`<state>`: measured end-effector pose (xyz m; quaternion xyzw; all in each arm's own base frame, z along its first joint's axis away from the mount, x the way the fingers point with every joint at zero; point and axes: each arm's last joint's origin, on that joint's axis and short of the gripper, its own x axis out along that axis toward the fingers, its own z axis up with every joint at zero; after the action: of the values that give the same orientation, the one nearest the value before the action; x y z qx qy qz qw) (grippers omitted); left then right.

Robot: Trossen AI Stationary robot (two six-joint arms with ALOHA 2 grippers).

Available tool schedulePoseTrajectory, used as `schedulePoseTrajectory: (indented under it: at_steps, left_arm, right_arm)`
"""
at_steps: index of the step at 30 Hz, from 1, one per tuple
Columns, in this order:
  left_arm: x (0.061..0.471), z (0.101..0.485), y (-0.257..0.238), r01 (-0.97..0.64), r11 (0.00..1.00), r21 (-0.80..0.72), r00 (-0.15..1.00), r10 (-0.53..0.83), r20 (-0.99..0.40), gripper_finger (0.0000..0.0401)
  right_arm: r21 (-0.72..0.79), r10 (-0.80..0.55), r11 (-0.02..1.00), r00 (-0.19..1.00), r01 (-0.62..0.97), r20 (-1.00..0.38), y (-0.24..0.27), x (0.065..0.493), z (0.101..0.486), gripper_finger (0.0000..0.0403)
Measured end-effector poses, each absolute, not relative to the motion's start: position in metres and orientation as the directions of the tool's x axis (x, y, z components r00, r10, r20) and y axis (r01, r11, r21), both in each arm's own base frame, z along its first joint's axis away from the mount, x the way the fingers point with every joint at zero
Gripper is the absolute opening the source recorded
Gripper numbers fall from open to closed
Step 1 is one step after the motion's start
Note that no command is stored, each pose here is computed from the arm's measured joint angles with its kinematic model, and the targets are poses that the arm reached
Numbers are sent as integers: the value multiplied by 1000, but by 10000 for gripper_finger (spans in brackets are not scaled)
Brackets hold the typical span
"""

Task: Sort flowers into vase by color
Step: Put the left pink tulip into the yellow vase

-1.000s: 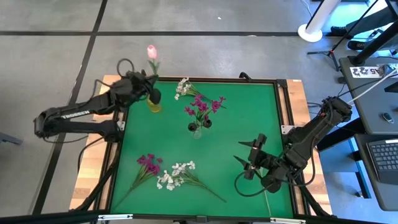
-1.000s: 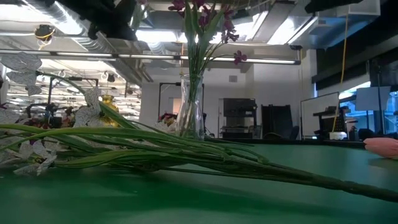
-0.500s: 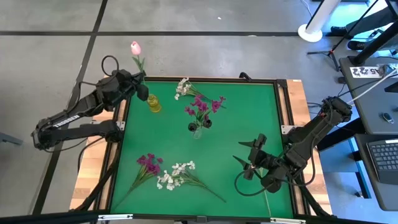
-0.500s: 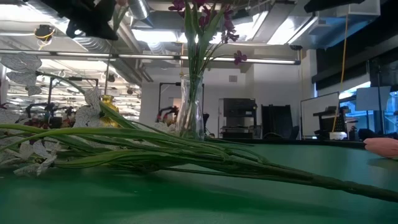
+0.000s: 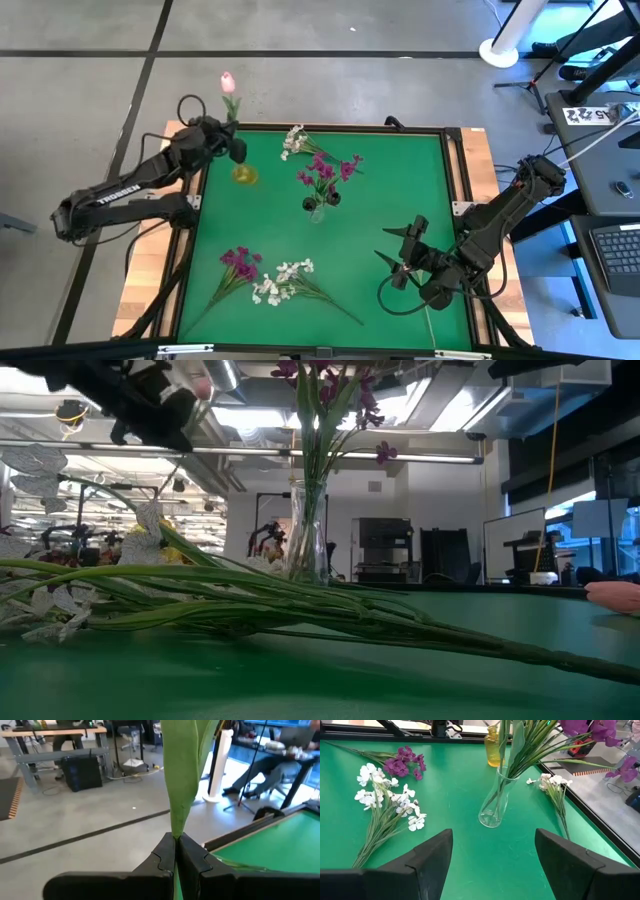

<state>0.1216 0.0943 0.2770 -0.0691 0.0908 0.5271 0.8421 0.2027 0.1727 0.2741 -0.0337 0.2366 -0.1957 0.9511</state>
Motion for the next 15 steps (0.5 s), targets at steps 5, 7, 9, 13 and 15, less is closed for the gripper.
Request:
schedulePoseTrajectory:
  at_steps: [5,7,9,13,15]
  left_arm:
    - [123,267,97,-902,429,-46,430,887,-168,0]
    - [123,273,99,-905,421,-61,425,897,-117,0]
    - [123,275,99,-905,420,-67,425,900,-93,0]
    - [123,276,99,-900,430,-73,435,896,-86,0]
    - [123,275,99,-901,429,-69,434,896,-99,0]
  right_arm:
    - [-167,-390,921,809,353,-440,172,202,274,280]
    - [-169,-390,921,809,352,-440,172,202,274,280]
    - [-170,-390,921,809,352,-440,172,202,274,280]
    - [-172,-391,920,809,351,-440,172,202,274,280]
    - [-171,-390,921,808,351,-441,172,202,273,280]
